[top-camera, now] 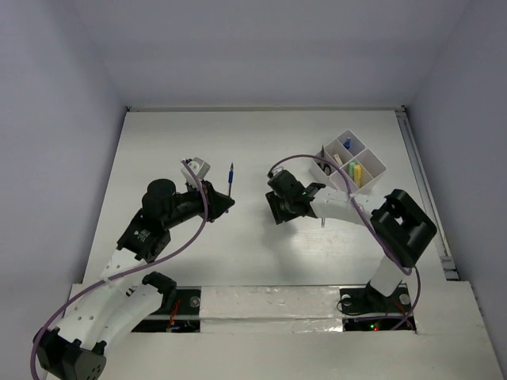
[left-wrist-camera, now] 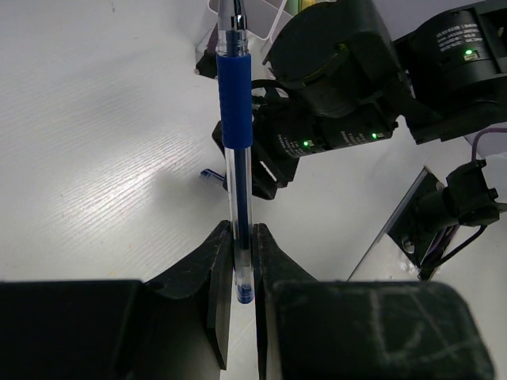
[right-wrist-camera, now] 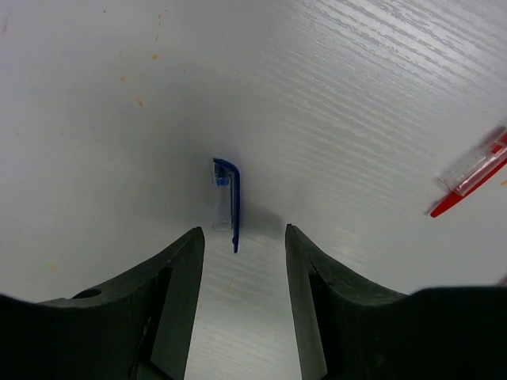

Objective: Sort the stationery into containers
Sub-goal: Pick up the pen cap from the center of the board.

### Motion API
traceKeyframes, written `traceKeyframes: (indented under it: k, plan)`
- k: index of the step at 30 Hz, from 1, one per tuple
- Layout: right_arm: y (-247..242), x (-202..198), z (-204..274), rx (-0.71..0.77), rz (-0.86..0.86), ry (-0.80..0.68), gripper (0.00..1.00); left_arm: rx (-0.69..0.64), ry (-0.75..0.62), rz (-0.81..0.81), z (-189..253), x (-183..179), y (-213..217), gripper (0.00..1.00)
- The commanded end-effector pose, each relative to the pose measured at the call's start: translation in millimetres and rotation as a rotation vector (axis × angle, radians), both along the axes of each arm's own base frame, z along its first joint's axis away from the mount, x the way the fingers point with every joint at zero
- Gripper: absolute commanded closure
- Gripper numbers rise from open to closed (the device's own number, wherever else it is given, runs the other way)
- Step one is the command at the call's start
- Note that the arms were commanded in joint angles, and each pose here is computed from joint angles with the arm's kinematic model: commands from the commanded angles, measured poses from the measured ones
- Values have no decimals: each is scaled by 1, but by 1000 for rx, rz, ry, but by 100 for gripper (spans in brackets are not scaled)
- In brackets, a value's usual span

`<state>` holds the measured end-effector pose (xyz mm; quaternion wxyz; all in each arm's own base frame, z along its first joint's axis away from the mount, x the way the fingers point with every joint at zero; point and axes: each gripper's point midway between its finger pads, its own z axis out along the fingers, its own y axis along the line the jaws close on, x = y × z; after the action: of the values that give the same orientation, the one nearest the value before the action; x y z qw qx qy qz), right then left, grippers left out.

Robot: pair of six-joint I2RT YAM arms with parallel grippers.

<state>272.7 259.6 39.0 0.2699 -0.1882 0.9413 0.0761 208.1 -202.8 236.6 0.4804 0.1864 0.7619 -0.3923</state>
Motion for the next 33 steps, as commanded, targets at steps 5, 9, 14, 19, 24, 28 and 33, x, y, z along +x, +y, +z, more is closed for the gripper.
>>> traceKeyframes:
  k: [5,9,14,19,24,28,33]
  plan:
    - [18,28,2,30,11,-30,50,-45,-103,-26,36,0,-4,100]
    - [21,33,-9,27,10,-11,55,-45,-101,-27,36,0,-4,100]
    - [23,33,-18,16,4,16,71,-46,-103,-29,37,-1,-4,100]
    - [21,30,-18,18,-9,28,93,-46,-101,-33,36,-1,-5,100]
    - [27,43,27,115,-56,-89,100,-46,-102,-32,37,-1,-5,100]
    - [38,51,97,319,-80,-244,100,-46,-100,-30,36,-1,-5,100]
    - [64,50,206,619,-118,-482,100,-40,-92,-29,33,1,-5,100]
